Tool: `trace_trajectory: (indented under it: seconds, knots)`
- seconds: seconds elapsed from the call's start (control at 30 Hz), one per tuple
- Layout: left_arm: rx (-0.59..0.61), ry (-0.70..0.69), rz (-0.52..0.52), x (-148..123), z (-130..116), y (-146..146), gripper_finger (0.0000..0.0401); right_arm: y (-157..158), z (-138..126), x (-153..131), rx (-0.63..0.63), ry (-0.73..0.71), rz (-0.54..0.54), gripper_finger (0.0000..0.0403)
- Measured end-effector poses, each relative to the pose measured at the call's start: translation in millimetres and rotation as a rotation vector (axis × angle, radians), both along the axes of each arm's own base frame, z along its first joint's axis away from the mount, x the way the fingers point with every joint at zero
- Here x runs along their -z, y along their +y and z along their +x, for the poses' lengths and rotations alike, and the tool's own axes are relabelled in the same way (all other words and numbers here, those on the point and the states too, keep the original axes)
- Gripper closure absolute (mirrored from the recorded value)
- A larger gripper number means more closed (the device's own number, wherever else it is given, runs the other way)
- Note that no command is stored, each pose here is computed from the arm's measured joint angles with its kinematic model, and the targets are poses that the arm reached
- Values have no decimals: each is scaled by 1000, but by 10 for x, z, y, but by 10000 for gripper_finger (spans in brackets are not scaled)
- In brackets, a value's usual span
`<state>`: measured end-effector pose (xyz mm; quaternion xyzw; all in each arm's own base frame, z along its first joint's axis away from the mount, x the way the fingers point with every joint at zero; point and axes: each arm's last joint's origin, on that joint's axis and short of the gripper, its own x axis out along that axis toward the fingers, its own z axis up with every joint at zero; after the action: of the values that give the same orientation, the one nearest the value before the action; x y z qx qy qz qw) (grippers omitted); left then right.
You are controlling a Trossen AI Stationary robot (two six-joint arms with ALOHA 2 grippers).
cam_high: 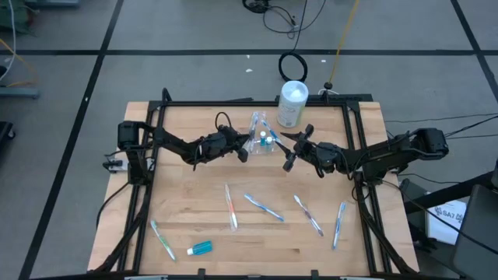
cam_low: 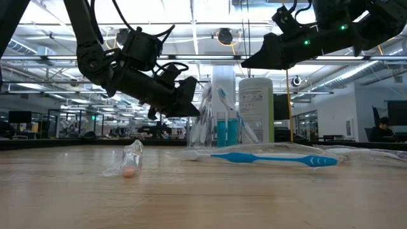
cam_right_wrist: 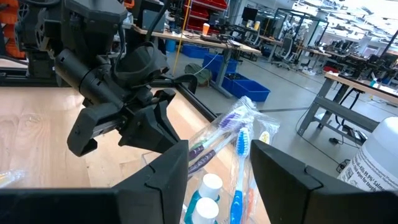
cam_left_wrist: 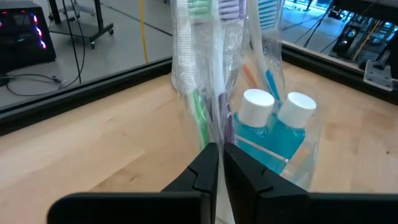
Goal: Pick & Place toothbrushing station
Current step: Put the left violet toothbrush into the transparent organizer
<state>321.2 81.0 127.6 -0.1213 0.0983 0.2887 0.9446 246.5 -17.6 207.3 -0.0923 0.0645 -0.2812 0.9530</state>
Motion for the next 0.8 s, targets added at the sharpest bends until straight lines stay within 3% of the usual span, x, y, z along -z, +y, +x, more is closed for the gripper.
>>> trace_trajectory:
  seconds: [0.8]
  knots:
    - [52,-15,-6,-12,14,-28,370,1,-5,49,1,46,12,238]
